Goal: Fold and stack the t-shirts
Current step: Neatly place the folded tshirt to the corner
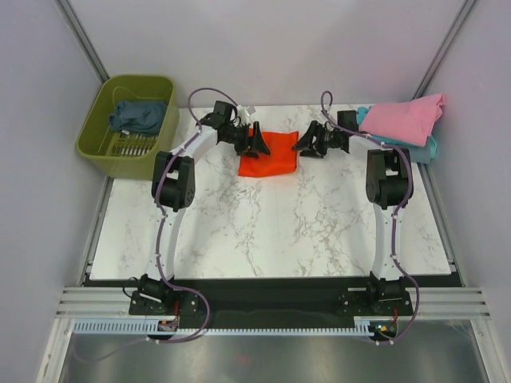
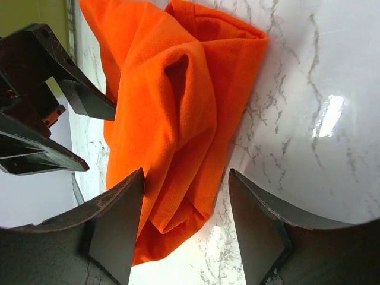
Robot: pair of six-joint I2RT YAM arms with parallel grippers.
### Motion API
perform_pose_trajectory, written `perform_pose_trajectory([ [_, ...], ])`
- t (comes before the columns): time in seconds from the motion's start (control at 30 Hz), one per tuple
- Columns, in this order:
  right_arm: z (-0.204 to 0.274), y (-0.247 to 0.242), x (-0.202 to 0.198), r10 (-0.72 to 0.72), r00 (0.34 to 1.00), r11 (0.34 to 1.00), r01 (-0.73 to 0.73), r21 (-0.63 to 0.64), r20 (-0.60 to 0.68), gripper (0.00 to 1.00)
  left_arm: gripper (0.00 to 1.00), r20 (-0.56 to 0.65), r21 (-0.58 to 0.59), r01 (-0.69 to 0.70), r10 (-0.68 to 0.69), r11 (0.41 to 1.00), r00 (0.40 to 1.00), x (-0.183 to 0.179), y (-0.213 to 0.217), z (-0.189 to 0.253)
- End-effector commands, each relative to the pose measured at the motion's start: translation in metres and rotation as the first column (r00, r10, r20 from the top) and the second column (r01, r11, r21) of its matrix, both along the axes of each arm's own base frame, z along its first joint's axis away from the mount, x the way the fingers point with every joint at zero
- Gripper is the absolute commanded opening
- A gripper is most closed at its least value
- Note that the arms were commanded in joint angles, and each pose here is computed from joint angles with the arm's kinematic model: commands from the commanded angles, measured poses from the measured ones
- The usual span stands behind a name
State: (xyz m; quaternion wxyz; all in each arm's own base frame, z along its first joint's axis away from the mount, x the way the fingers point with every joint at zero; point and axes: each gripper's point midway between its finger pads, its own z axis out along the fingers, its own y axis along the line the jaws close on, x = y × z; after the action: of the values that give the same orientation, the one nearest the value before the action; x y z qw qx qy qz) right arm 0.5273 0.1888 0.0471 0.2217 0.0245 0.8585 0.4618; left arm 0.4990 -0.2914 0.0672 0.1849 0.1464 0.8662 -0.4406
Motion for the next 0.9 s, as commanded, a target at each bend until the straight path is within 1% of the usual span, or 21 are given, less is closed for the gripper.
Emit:
perform_pose_trajectory([
  [0.0,0.008,-0.003,0.012,0.005,0.999,1.0,-0.006,0.021,0.054,0.67,0.79,-0.026,-0.016,-0.009,0.009,1.0,1.0,0.0,-0.004,0.0],
  [0.13,-0.002,0.001,0.015,0.007,0.999,1.0,-0.008,0.022,0.043,0.69,0.79,-0.032,-0.009,-0.013,0.013,1.0,0.999,0.0,-0.003,-0.003],
  [0.23,-0.014,0.007,0.014,0.017,1.0,0.999,-0.018,0.041,0.015,0.7,0.79,-0.032,-0.005,-0.016,0.016,1.0,0.999,0.0,-0.003,-0.005],
  [0.27,-0.019,0.01,0.01,0.011,1.0,0.998,-0.01,0.064,-0.021,0.7,0.79,-0.029,-0.003,-0.017,0.017,1.0,0.999,0.001,-0.003,-0.005],
  [0.43,-0.015,0.018,0.009,0.026,1.0,0.991,-0.024,0.133,-0.016,0.7,0.79,-0.022,0.002,-0.02,0.02,1.0,1.0,0.002,-0.002,-0.005],
  [0.67,-0.025,0.03,0.003,0.046,0.998,0.988,-0.039,0.15,-0.047,0.7,0.8,-0.009,0.018,-0.027,0.027,0.999,1.0,0.005,-0.001,-0.005],
  [0.77,-0.029,0.039,-0.003,0.067,0.996,0.987,-0.057,0.152,-0.058,0.68,0.8,-0.004,0.021,-0.024,0.025,0.999,1.0,0.005,-0.001,-0.005],
  [0.87,-0.03,0.047,-0.009,0.089,0.994,0.985,-0.078,0.157,-0.062,0.61,0.8,-0.003,0.024,-0.025,0.025,0.999,1.0,0.005,-0.001,-0.005],
])
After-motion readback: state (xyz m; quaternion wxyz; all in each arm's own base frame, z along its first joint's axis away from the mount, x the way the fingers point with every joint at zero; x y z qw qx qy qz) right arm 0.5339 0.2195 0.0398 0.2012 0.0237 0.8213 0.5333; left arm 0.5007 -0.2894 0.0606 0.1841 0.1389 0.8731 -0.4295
